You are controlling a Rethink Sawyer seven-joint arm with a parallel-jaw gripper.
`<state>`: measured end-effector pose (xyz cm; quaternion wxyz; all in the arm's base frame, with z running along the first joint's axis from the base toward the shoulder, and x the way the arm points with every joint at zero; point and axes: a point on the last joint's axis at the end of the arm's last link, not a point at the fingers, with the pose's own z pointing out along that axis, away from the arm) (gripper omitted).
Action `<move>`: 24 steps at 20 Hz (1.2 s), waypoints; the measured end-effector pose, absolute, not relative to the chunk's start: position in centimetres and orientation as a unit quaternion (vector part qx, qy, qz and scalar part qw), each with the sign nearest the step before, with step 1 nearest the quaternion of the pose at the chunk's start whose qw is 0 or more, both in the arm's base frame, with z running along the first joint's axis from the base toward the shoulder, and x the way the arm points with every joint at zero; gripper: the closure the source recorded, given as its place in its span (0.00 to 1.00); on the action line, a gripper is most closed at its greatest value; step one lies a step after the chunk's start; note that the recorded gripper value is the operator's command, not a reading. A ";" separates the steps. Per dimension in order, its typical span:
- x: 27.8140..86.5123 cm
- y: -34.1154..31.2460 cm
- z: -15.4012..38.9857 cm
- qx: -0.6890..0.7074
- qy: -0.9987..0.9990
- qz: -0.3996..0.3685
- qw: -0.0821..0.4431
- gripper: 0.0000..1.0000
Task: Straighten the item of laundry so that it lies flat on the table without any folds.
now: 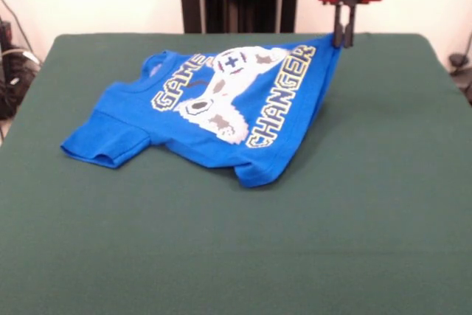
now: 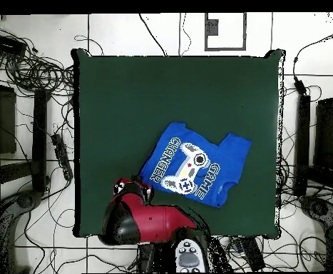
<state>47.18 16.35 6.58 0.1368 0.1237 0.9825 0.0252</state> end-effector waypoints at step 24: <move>43.3 19.6 5.8 0.173 0.979 0.011 0.106 0.00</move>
